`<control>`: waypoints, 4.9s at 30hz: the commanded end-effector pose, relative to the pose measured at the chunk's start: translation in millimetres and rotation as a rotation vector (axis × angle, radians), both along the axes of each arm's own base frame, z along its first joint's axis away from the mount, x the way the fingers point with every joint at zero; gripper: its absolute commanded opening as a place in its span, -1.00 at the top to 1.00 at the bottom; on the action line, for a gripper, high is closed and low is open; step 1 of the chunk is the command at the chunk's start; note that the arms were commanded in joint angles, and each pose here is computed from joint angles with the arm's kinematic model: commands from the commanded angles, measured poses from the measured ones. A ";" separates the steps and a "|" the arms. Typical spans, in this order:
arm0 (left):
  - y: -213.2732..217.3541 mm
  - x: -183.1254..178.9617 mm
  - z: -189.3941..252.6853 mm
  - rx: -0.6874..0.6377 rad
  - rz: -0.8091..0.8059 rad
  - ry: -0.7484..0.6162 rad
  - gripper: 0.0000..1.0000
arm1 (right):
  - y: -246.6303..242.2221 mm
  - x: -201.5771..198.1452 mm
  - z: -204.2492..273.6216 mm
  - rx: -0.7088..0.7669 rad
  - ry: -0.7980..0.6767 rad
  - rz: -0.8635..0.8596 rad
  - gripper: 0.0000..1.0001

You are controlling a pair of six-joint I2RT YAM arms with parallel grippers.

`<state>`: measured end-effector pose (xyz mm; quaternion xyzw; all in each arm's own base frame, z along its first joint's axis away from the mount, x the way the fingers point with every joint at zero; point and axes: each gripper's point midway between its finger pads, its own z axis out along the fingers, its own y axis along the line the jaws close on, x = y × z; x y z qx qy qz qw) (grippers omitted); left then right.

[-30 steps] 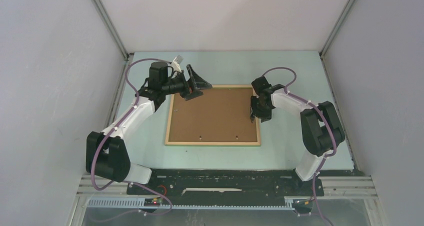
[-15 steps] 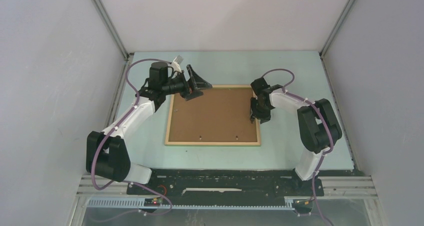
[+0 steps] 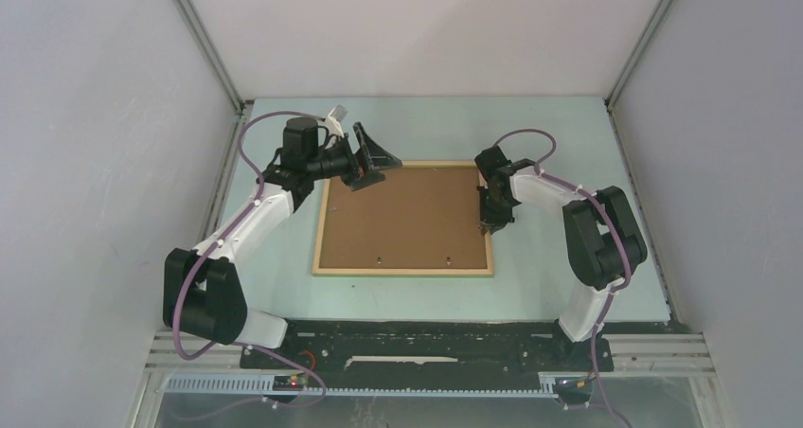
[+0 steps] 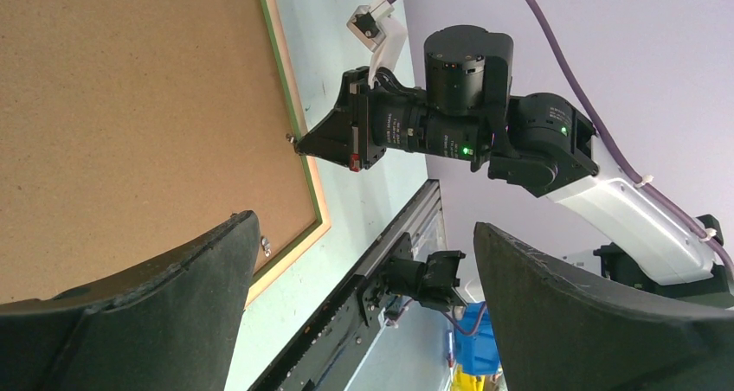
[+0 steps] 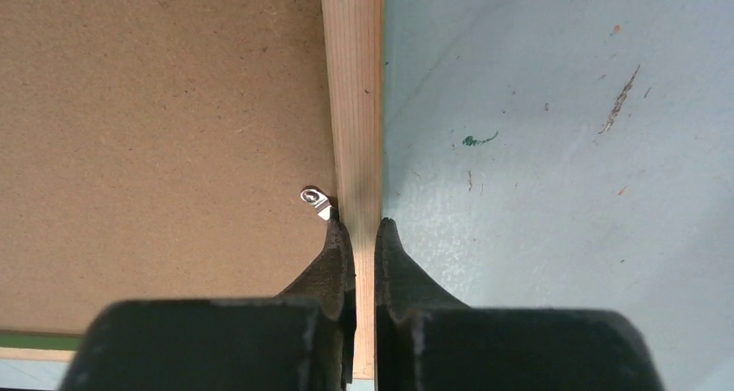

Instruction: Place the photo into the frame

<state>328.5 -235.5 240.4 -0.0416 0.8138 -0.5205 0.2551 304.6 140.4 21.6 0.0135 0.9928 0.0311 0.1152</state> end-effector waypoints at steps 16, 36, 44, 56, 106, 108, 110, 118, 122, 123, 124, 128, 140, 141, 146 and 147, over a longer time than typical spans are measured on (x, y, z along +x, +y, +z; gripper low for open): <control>-1.5 -3.9 -2.7 -0.024 -0.019 -0.001 -1.00 | 19.3 37.1 22.3 0.125 -0.132 -0.004 -0.21; -2.4 -0.2 -13.8 -0.016 -0.015 0.021 -1.00 | 47.7 165.5 51.3 0.300 -0.244 0.156 0.11; -0.9 2.1 -20.7 0.011 -0.012 0.030 -1.00 | 45.8 118.1 99.5 0.230 -0.239 -0.016 -0.21; -1.0 -0.3 -15.5 0.003 -0.013 0.021 -1.00 | 49.3 -56.3 48.5 0.448 0.047 -0.675 -0.07; -5.8 -7.6 -2.4 -0.033 -0.036 -0.004 -1.00 | -57.8 129.5 -2.9 -0.095 -0.160 -0.203 1.00; -6.2 -7.3 -2.5 -0.035 -0.039 -0.002 -1.00 | -52.1 138.7 -2.8 -0.110 -0.156 -0.142 1.00; -6.5 -7.9 -1.6 -0.038 -0.041 -0.001 -1.00 | -46.4 147.0 0.4 -0.094 -0.180 -0.103 1.00; -7.0 -7.8 -2.3 -0.043 -0.042 0.000 -1.00 | -54.3 164.0 32.4 -0.040 -0.209 -0.159 0.47; -8.1 -8.7 0.9 -0.054 -0.044 -0.007 -1.00 | -52.1 148.0 45.5 -0.008 -0.222 -0.151 -0.01; -7.8 -8.7 1.7 -0.054 -0.043 -0.010 -1.00 | -49.2 140.8 49.3 0.018 -0.227 -0.144 -0.10; -7.7 -8.9 2.2 -0.055 -0.043 -0.011 -1.00 | -46.4 134.7 51.0 0.040 -0.232 -0.140 -0.18; -8.1 -10.7 5.7 -0.062 -0.045 -0.019 -1.00 | -25.8 114.3 45.8 0.167 -0.239 -0.071 -0.35; -10.7 -14.0 9.6 -0.068 -0.056 -0.028 -1.00 | -0.9 114.1 10.0 0.164 -0.180 -0.013 -0.23; -10.6 -14.3 9.7 -0.068 -0.056 -0.028 -1.00 | -0.5 115.8 8.7 0.156 -0.179 -0.018 -0.22; -10.7 -14.5 8.5 -0.068 -0.057 -0.023 -1.00 | 1.6 121.2 3.4 0.101 -0.169 -0.029 -0.20; -11.0 -14.8 8.6 -0.069 -0.058 -0.021 -1.00 | 2.1 122.5 3.5 0.092 -0.172 -0.033 -0.18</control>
